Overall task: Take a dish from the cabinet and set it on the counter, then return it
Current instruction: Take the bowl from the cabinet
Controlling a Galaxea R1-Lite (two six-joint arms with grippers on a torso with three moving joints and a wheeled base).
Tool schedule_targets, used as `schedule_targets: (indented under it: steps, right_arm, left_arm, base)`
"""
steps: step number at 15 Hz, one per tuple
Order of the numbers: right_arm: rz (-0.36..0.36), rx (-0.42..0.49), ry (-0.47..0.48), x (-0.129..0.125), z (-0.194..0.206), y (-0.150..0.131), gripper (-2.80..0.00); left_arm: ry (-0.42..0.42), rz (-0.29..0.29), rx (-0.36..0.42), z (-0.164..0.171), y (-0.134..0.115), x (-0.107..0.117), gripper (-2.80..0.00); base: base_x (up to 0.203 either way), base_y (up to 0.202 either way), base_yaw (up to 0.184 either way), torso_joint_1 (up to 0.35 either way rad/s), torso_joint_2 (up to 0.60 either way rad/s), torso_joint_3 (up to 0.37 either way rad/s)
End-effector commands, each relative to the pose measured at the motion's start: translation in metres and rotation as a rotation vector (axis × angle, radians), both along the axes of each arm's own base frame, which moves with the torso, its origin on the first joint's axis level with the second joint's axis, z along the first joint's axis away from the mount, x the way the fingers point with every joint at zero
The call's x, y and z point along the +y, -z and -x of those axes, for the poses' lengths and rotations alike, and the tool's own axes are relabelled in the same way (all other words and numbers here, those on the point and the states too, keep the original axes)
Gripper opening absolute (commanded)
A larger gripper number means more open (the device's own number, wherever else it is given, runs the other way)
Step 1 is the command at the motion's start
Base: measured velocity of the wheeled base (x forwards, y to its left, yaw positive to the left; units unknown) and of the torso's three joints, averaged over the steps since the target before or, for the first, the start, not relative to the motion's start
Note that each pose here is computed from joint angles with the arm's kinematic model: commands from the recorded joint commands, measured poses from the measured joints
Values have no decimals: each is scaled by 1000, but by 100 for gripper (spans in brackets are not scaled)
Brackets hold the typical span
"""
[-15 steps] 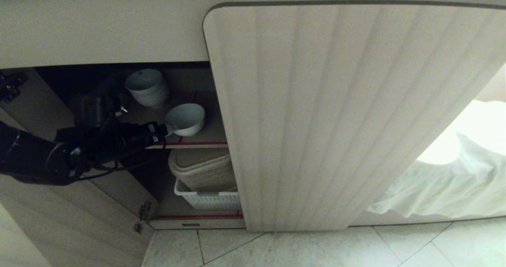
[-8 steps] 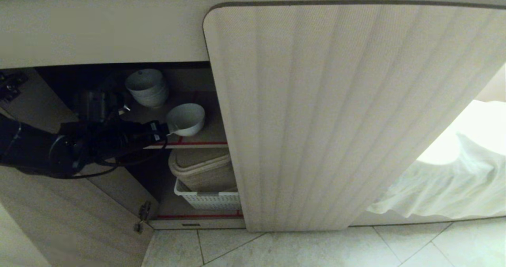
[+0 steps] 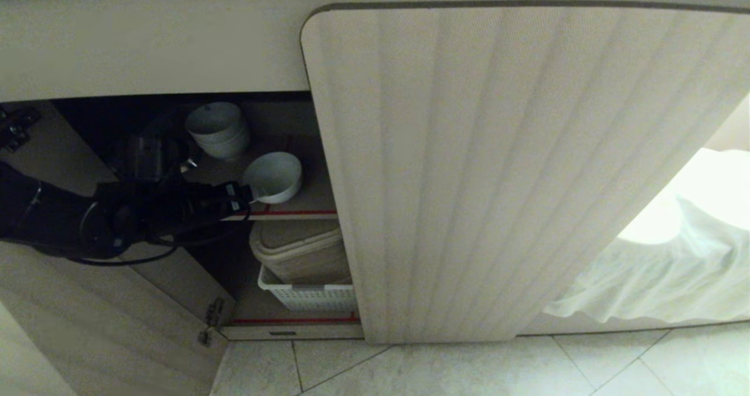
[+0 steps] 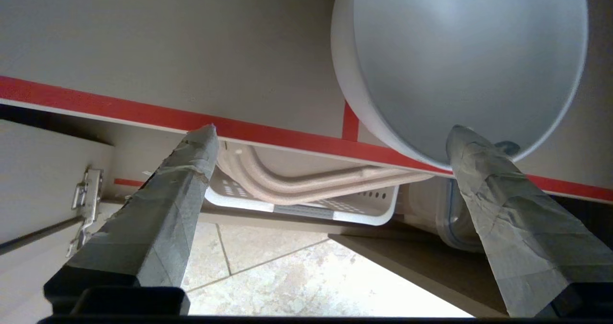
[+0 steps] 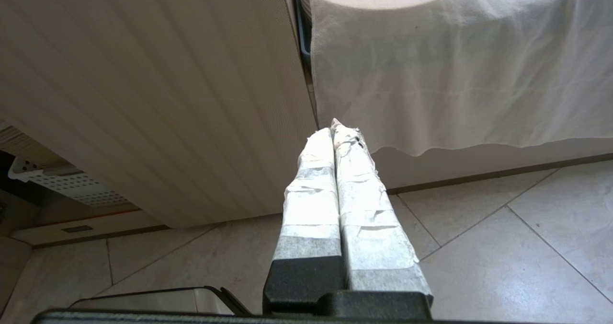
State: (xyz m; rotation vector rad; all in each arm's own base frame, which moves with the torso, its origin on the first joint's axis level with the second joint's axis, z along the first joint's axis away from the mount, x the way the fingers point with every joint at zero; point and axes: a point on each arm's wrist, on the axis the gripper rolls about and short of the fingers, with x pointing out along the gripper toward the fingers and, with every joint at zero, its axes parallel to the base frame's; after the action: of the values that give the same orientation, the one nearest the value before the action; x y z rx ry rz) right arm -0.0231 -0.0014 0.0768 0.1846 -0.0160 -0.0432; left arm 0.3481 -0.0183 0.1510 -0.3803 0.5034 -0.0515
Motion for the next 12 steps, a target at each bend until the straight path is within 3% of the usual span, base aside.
schedule_targets:
  steps: [1,7,12]
  right_arm:
    - [-1,1,0,0,0,0,-280]
    - [-1,1,0,0,0,0,-280]
    - [-1,1,-1,0,0,0,-280]
  left_arm:
    - [-2,2,2,-4,2,0,0]
    - [-12,6,-40,-18,-7,0,0]
    - [-23,28,-14,-25,-12,0,0]
  base:
    - [0,0,0,0,0,0]
    - [0,0,0,0,0,0]
    - [0,0,0,0,0,0]
